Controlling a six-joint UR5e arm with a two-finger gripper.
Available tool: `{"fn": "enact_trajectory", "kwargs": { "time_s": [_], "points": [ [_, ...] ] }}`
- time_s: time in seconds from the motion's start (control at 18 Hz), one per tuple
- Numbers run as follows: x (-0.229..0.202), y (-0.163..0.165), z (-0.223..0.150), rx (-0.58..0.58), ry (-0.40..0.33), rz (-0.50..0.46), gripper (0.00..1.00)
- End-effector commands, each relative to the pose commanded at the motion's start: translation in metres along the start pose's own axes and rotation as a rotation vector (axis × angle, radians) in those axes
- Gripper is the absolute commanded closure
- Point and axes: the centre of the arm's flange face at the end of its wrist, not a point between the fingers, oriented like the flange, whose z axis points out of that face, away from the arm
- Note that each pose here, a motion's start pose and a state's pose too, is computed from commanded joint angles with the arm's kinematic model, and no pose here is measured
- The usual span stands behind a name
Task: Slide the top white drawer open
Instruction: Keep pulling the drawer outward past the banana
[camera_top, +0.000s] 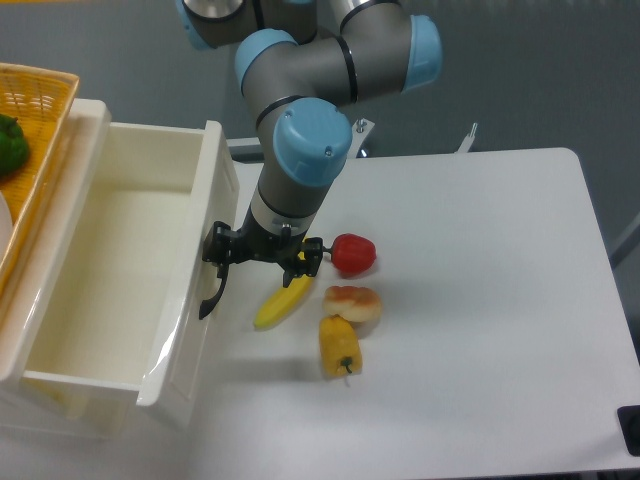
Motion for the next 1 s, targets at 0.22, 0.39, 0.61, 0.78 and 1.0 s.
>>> {"fn": "enact_trajectory", "kwargs": {
  "time_s": [0.22, 0.39, 0.61, 0.78, 1.0],
  "points": [
    [-0.007, 0.001, -0.002, 0.000, 0.017, -0.017, 0.00],
    [-0.008, 0.000, -0.003, 0.008, 0.032, -0.022, 0.00],
    [-0.009, 0.001, -0.003, 0.007, 0.033, -0.024, 0.00],
    [-0.019, 0.001, -0.009, 0.017, 0.021, -0.036, 0.00],
    [-0.033, 0.006, -0.029, 0.039, -0.032, 0.097, 0.00]
  ]
}}
